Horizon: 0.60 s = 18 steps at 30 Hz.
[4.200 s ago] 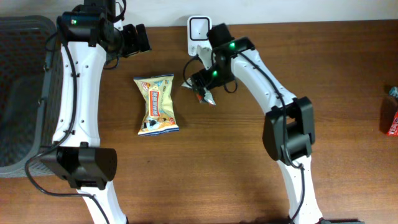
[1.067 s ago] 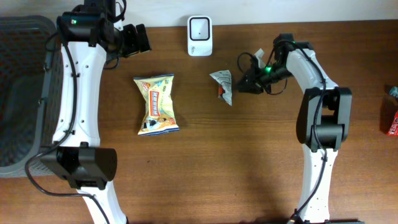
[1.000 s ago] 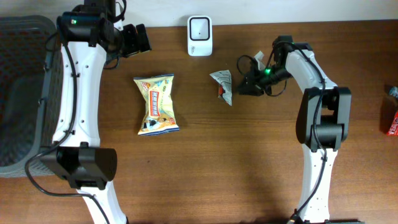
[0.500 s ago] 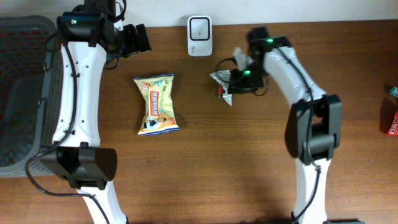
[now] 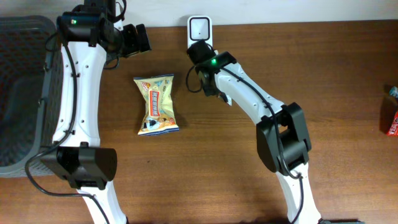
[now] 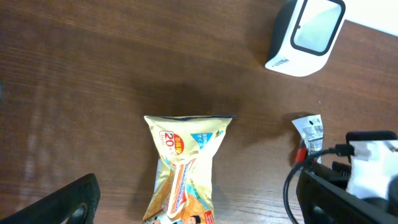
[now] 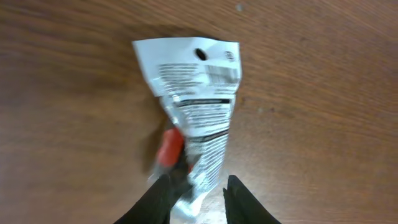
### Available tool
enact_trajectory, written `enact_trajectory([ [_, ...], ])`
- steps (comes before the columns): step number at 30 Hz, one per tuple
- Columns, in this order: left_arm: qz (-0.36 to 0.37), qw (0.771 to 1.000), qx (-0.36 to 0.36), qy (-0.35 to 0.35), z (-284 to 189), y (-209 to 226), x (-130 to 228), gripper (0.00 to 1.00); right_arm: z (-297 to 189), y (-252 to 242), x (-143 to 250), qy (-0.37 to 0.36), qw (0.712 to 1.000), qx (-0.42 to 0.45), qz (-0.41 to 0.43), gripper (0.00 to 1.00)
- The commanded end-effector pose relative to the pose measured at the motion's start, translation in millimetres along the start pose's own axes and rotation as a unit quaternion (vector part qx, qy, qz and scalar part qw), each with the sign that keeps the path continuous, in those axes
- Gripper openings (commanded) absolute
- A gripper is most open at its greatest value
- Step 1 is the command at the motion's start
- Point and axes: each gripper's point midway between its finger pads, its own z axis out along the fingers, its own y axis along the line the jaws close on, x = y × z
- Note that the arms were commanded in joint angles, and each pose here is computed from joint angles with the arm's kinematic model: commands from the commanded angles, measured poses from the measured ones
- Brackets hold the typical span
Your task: Scan the item barcode
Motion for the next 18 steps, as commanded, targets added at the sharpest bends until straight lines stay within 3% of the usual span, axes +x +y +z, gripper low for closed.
enact_trajectory([
  [1,-0.006,1.0,-0.005,-0.006,-5,4,-2,0.99,16,-10,3,0.006,0.999,0.039,0.006,0.28],
  [13,-0.006,1.0,-0.005,-0.006,-5,4,-2,0.99,42,-21,5,0.019,0.999,0.042,0.023,0.28],
  [18,-0.006,1.0,-0.005,-0.006,-4,4,-2,0.99,49,-25,9,0.035,0.998,0.002,0.042,0.13],
])
